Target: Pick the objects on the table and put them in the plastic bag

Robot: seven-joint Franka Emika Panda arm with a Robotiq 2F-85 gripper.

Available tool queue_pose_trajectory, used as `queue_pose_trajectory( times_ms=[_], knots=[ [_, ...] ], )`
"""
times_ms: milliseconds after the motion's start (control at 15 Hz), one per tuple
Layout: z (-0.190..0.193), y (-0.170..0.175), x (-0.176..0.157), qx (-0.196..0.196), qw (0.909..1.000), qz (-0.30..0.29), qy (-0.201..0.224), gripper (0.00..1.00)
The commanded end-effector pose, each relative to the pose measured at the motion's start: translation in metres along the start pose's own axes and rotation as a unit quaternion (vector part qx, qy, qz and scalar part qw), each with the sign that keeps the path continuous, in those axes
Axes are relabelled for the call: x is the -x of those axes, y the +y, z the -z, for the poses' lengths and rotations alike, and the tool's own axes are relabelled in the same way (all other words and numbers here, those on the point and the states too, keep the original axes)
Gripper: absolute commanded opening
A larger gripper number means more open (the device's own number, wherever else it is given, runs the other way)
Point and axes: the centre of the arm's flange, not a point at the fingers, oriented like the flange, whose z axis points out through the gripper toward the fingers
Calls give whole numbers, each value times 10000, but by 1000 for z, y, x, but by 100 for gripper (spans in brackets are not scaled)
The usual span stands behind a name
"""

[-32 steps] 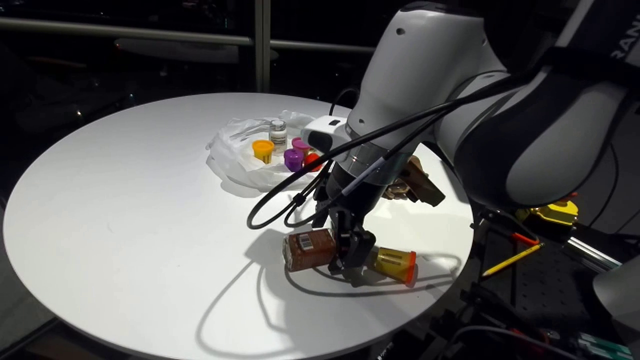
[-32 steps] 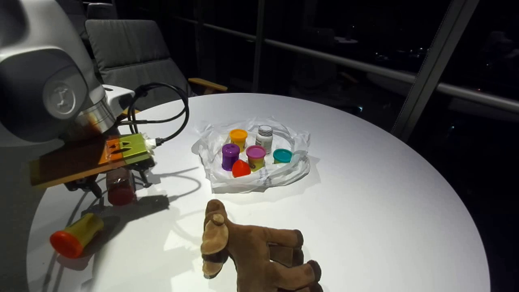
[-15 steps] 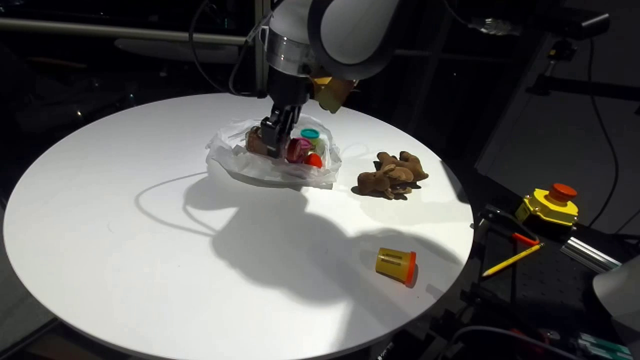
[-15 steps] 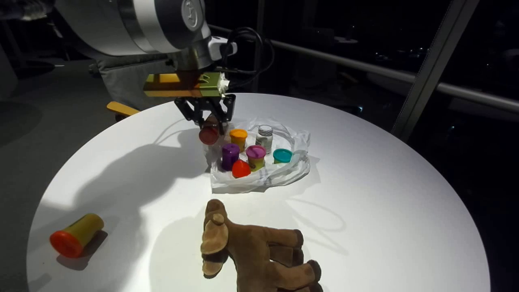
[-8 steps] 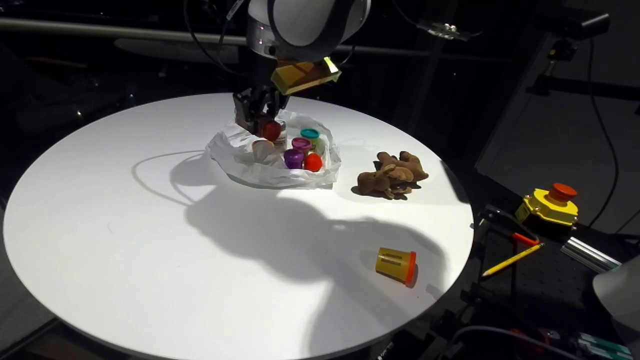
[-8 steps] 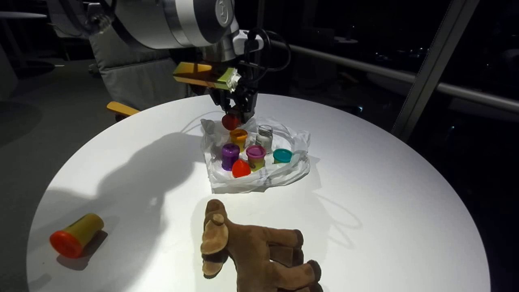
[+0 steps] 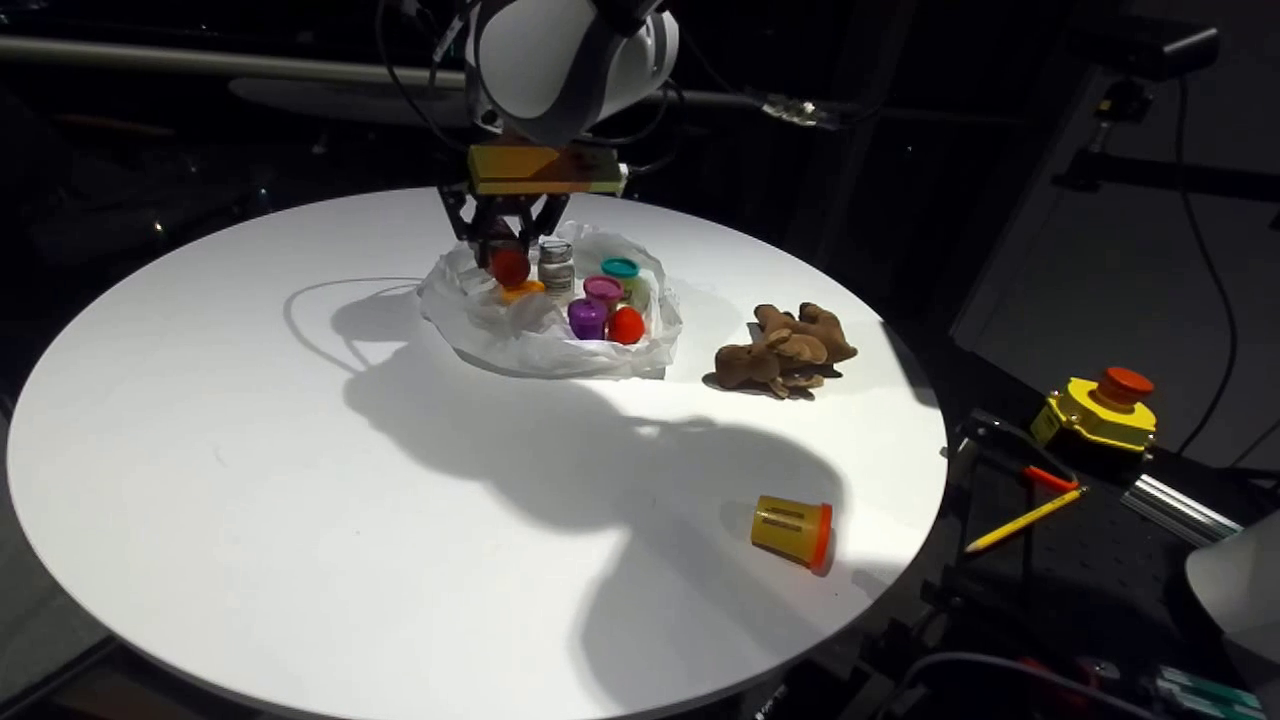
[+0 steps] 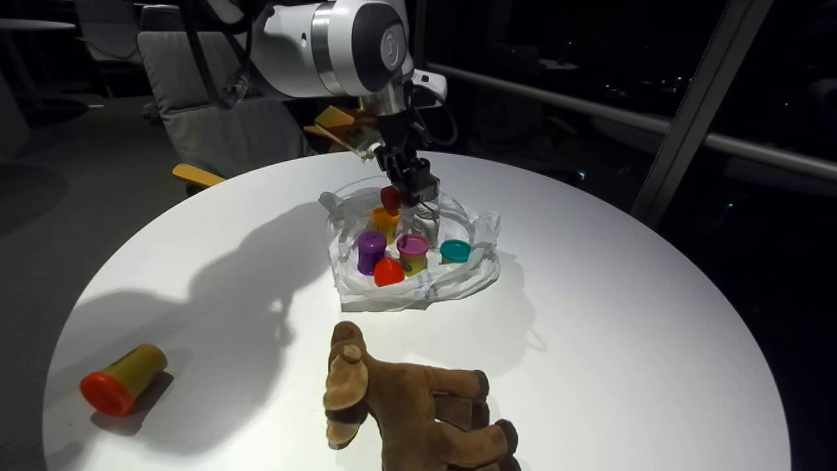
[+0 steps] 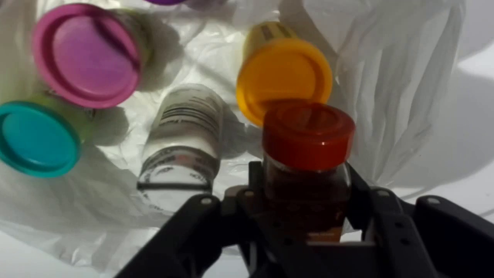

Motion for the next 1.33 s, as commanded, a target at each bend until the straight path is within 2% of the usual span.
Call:
queue_pose_trajectory(
  times_ms=[0, 267, 400, 733, 1000, 1067, 1133, 1267],
  knots=[
    [-24, -25, -16, 17, 9949, -990, -188, 25],
    [-23, -26, -15, 65, 9810, -1890, -445, 25],
    [-21, -24, -16, 153, 9762, -2129, -390, 25],
    [-2, -12, -15, 537, 9691, -2375, -386, 25],
    [-14, -1, -2, 975, 9667, -2244, -758, 26],
    [-17, -1, -1, 947, 9670, -2215, -830, 54],
    [-17, -2, -1, 830, 9678, -2211, -872, 75],
    [-9, -3, -4, 589, 9682, -2277, -850, 88]
  ],
)
